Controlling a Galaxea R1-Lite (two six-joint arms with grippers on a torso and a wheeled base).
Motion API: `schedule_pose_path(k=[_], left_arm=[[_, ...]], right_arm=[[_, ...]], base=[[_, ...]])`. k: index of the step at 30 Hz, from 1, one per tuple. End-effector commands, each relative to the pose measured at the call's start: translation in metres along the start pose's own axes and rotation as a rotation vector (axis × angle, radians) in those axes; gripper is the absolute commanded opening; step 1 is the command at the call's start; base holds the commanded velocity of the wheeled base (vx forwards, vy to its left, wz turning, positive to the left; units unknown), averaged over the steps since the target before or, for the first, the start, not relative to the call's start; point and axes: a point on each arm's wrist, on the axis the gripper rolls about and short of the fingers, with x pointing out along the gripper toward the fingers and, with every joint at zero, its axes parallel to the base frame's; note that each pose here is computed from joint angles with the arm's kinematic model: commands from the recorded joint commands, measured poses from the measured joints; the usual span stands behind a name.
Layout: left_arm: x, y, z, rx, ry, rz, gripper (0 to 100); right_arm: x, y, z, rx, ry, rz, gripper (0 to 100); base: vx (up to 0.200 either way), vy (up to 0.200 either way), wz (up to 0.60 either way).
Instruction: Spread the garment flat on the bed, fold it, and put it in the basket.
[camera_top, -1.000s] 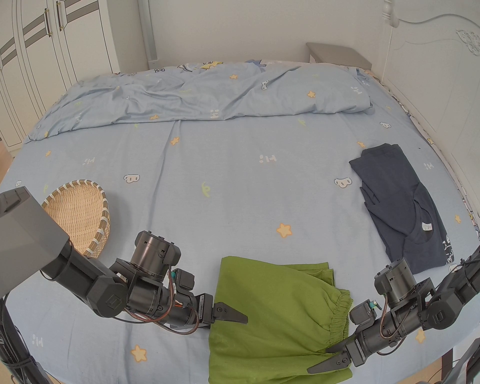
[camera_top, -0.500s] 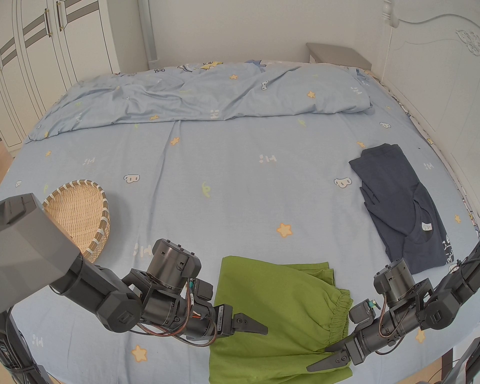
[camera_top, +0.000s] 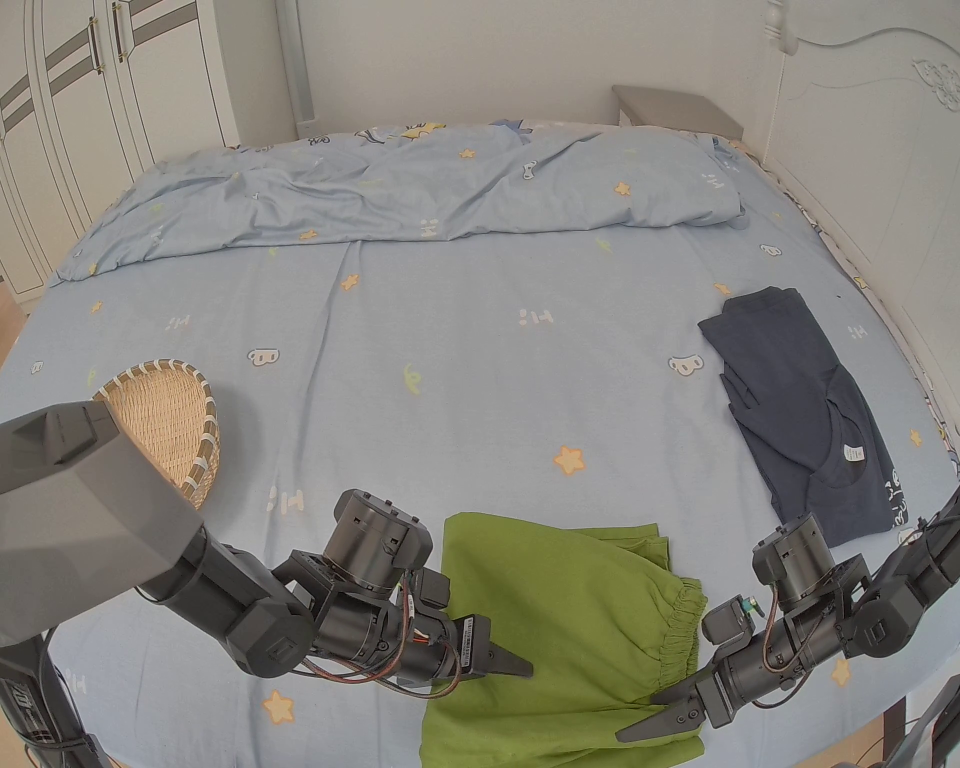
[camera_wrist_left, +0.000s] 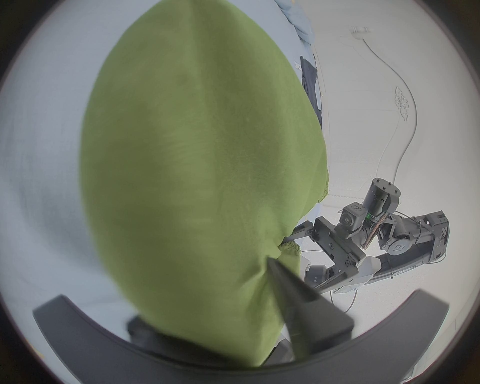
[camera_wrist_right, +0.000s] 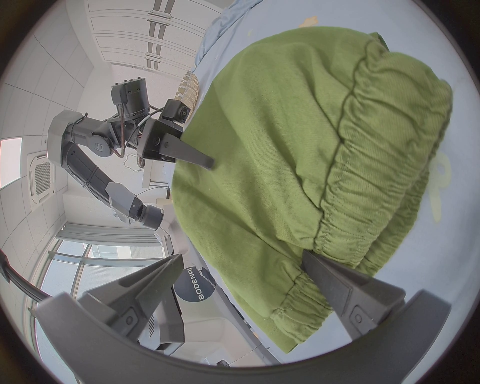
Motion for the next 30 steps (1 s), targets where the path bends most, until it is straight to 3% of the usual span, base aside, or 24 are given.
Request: schedule_pose_path(k=[1,7,13,20,30], left_arm=[[0.004,0.001,-0.001,-0.003,0.011,0.002,0],[-0.008,-0.005,-0.001,0.002,-0.007,-0.006,0],[-0.063,-0.039,0.022,0.022,-0.108,-0.03,0],[-0.115,-0.046,0.042,0.039,-0.105,0.057,0],[-0.141,-0.046,0.045,0.005,-0.09,0.112,0]], right_arm=[[-0.001,0.001,0.0,-0.004,-0.005,0.003,100],[-0.013,0.004,0.009,-0.019,-0.066,-0.003,100],[-0.083,0.039,0.055,-0.033,-0.296,-0.023,100],[-0.13,0.056,0.078,-0.029,-0.379,-0.055,100],[-0.128,0.056,0.076,-0.023,-0.366,-0.048,100]], base=[[0.0,0.0,0.0],[0.0,0.0,0.0],[0.0,0.0,0.0],[0.0,0.0,0.0],[0.0,0.04,0.0]])
